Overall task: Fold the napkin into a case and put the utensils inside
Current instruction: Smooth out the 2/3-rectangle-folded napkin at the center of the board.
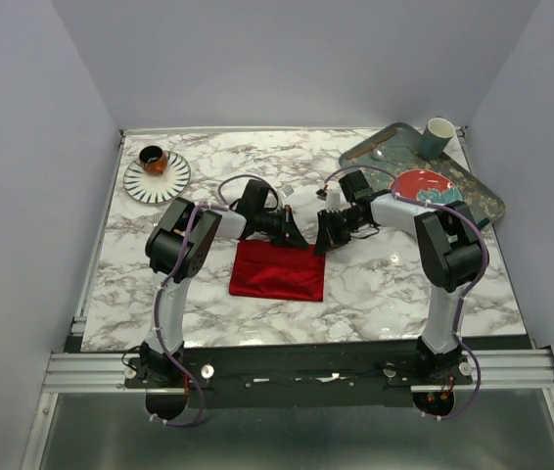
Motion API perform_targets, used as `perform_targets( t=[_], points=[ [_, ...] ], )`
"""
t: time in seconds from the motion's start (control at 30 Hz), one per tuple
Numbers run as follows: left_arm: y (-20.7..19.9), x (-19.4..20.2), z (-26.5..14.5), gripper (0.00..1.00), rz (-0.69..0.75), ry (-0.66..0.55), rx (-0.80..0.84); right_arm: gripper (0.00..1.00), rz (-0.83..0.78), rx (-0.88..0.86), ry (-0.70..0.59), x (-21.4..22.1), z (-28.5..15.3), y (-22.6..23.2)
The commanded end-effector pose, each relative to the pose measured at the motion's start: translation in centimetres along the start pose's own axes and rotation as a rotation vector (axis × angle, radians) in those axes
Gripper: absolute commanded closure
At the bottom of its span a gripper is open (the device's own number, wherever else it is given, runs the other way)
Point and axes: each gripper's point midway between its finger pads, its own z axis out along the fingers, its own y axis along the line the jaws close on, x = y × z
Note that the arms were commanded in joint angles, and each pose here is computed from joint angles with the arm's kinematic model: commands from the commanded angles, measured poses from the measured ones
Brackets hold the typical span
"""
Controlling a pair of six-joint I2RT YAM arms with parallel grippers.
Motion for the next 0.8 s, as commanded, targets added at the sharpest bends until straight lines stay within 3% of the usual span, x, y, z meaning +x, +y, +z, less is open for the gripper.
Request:
perform_targets(
  t=[0.0, 0.17, 0.33, 0.6, 0.77],
  points=[
    [3.9, 1.2, 0.5, 1.0, -0.02, 0.017, -0.147, 0.78, 0.024, -0.01, -0.002, -0.1, -2.3, 1.2],
    [4.2, 1.6, 0.6, 1.0, -0.023, 0.027, -0.153, 0.72, 0.022, -0.13, -0.057, -2.4, -4.9, 4.8],
    [4.4, 1.5, 0.6, 1.0, -0.023, 0.027, -0.159, 0.72, 0.12, -0.254, -0.046, -3.0, -3.8, 6.0],
    [4.9, 1.8, 0.7, 1.0, -0.031, 0.037, -0.17, 0.77, 0.25, -0.274, 0.035, -0.5, -0.5, 3.9],
    [5.0, 1.8, 0.7, 1.0, -0.034, 0.039, -0.171, 0.78, 0.283, -0.187, 0.098, 2.7, 1.3, 1.4]
  ],
)
